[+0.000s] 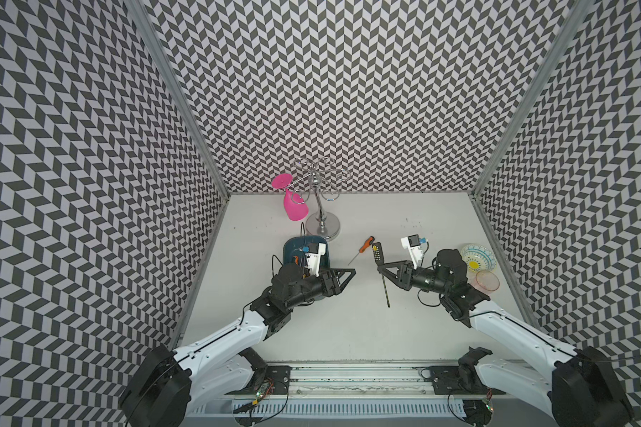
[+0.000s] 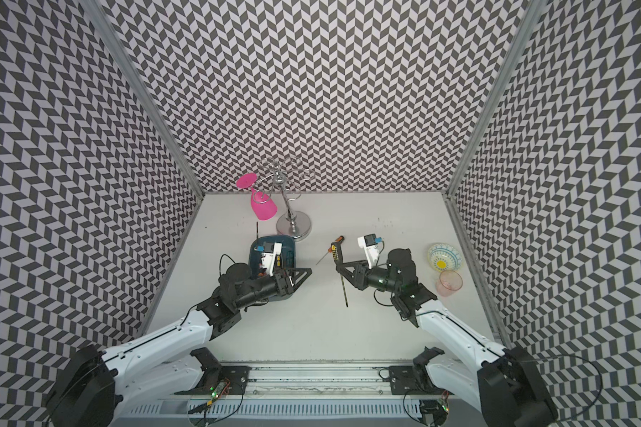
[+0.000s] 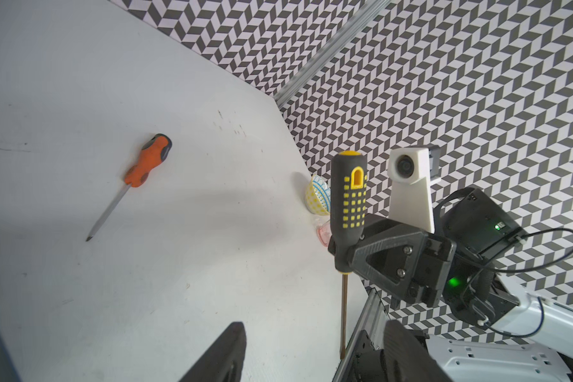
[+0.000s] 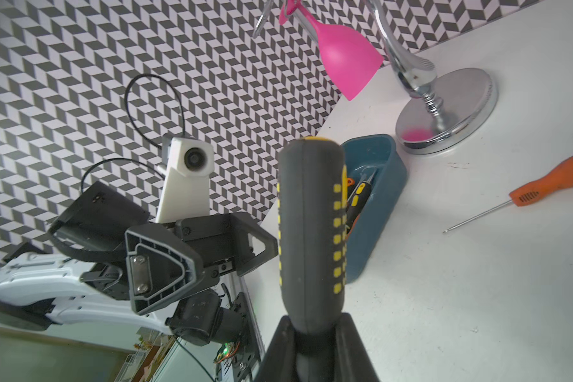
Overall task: Put the screwdriver on the desktop into the storage box
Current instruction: Pick up the screwdriver from the center of the board.
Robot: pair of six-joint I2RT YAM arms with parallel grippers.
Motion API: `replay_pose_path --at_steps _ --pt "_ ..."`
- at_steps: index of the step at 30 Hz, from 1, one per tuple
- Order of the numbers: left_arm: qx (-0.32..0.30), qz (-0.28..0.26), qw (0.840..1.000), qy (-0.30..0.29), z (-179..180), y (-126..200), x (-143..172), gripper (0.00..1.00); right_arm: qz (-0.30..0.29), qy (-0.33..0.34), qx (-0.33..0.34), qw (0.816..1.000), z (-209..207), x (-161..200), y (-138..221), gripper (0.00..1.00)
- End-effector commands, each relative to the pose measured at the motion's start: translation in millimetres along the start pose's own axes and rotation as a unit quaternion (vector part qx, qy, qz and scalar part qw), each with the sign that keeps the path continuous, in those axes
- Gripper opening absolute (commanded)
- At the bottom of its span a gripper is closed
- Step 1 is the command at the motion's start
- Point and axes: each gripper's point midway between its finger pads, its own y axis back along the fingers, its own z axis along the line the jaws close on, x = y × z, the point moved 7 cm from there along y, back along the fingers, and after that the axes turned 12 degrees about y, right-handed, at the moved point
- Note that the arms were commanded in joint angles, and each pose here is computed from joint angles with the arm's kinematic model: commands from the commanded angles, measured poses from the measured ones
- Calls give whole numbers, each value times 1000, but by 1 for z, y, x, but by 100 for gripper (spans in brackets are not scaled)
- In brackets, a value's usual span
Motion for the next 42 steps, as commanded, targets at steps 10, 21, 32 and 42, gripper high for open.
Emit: replay_pose_path --at_steps 10,21,32,42 --pt "88 -19 995 -51 -43 -26 -3 71 -9 41 -140 989 41 3 5 13" --pt "115 -8 991 -61 -52 -31 2 60 -14 44 -186 981 55 2 8 13" --pt "132 12 989 -67 -59 -37 7 52 -19 34 -193 980 56 -1 6 13" --pt "138 35 988 -62 -58 -43 18 50 -36 25 -187 981 56 -8 5 12"
